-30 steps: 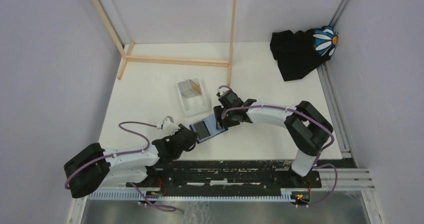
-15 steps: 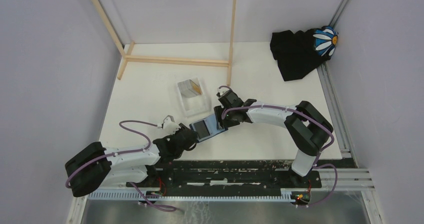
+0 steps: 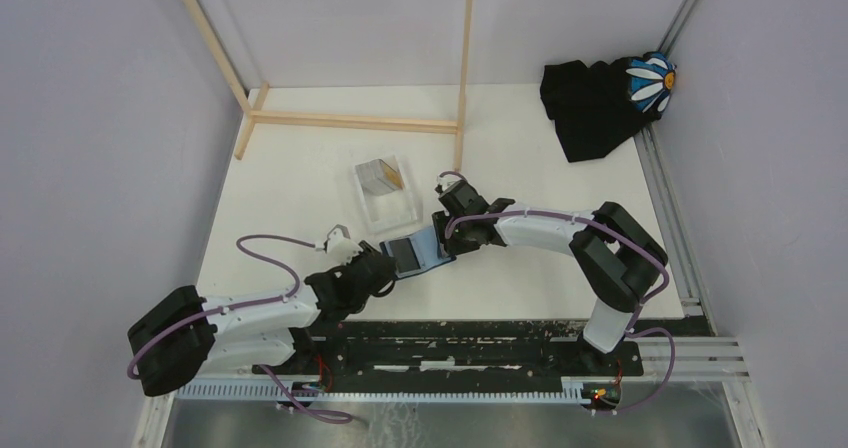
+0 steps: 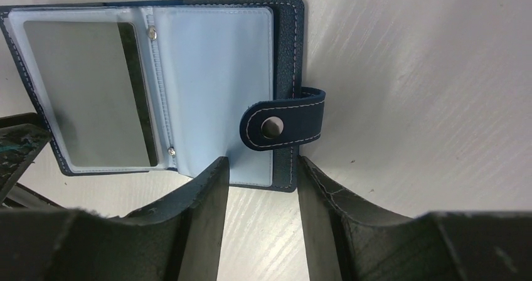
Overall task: Put the credit cards into the card holder
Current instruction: Close the card holder at the center of the board.
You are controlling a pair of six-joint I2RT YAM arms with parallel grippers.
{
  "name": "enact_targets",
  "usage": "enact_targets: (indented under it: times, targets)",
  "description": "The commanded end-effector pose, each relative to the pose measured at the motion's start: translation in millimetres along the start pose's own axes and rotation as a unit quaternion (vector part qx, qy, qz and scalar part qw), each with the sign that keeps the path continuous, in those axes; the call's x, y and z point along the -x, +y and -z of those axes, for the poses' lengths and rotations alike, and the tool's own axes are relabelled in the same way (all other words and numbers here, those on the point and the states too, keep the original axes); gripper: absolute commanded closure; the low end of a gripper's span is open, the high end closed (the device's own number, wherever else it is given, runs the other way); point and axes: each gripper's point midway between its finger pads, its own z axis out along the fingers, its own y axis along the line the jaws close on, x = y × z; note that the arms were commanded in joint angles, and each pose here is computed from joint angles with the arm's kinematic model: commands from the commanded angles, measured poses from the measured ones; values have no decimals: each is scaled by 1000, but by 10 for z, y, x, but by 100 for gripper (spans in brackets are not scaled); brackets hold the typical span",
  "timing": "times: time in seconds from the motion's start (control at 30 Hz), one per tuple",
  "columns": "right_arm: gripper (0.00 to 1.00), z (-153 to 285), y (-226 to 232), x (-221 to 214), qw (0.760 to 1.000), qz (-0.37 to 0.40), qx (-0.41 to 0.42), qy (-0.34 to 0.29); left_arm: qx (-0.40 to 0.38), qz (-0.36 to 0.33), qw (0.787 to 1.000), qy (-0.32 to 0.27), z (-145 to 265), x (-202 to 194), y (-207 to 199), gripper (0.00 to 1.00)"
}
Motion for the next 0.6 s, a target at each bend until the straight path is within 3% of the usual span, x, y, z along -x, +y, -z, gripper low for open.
enact_targets:
  times: [0.0,0.57]
  targets:
    - [52,-55,-163,-481,997,-3,-23,75,-77,36,996,-8,114,108,-586,63]
    - [54,-42,-114,-524,997,-8,-19,79,-114,37,993,-1,171,68,-864,63]
